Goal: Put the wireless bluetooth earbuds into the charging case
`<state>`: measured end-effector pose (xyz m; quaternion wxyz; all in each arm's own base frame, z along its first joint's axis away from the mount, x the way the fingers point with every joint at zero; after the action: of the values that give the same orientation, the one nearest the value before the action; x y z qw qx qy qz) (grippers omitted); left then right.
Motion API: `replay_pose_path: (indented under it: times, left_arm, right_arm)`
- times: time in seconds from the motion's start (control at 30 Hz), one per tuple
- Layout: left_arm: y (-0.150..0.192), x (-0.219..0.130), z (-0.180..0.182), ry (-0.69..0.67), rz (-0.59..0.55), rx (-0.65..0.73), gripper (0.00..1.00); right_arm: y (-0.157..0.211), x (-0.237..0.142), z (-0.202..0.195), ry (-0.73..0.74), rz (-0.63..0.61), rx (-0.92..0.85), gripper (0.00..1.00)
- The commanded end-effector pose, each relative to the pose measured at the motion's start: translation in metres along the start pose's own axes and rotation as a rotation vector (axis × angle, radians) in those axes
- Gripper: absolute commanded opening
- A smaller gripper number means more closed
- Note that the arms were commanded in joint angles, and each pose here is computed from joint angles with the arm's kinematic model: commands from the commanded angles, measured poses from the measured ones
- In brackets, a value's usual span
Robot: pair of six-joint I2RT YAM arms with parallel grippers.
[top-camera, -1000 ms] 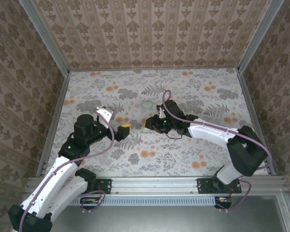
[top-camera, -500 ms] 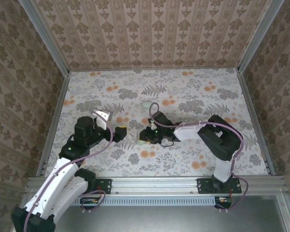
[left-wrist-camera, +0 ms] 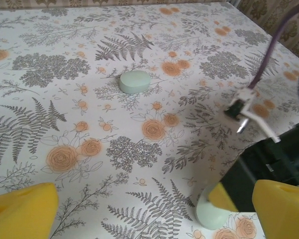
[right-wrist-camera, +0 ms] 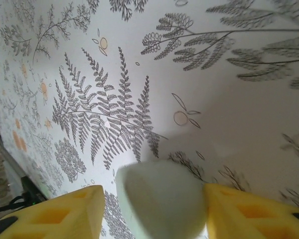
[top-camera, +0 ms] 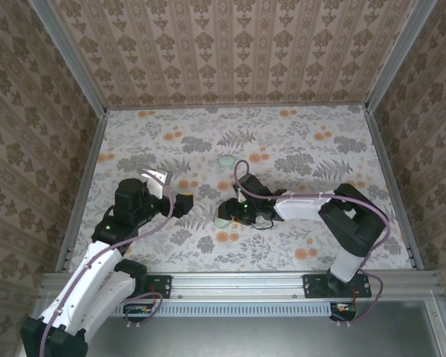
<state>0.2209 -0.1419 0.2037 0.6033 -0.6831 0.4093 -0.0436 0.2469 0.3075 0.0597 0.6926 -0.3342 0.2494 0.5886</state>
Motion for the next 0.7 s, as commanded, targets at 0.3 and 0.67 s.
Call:
replay_pose_path:
  times: [0.3, 0.67]
  left_arm:
    - [-0.022, -0.015, 0.062, -0.317, 0.004, -0.020, 1.00]
    - [-0.041, -0.022, 0.143, -0.716, -0.079, 0.152, 1.00]
  right_arm:
    - [-0.064, -0.144, -0.024, 0.270, -0.360, -0.190, 1.00]
    - [-0.111, -0.279, -0.098, 0.712, -1.040, -0.361, 1.00]
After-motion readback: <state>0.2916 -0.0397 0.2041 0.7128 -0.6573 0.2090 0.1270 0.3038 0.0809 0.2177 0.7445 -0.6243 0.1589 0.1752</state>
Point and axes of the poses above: each hand's point on the last joint's axis, 136 mm out from that joint toward the fingers, its own x axis out along the fingers, its own z axis along the line the jaws close on, y = z × x, the point moved 2 cm from there along -x, back along the fingers, and after that the axes turned 1 degree about -x, right-handed, at the moved point
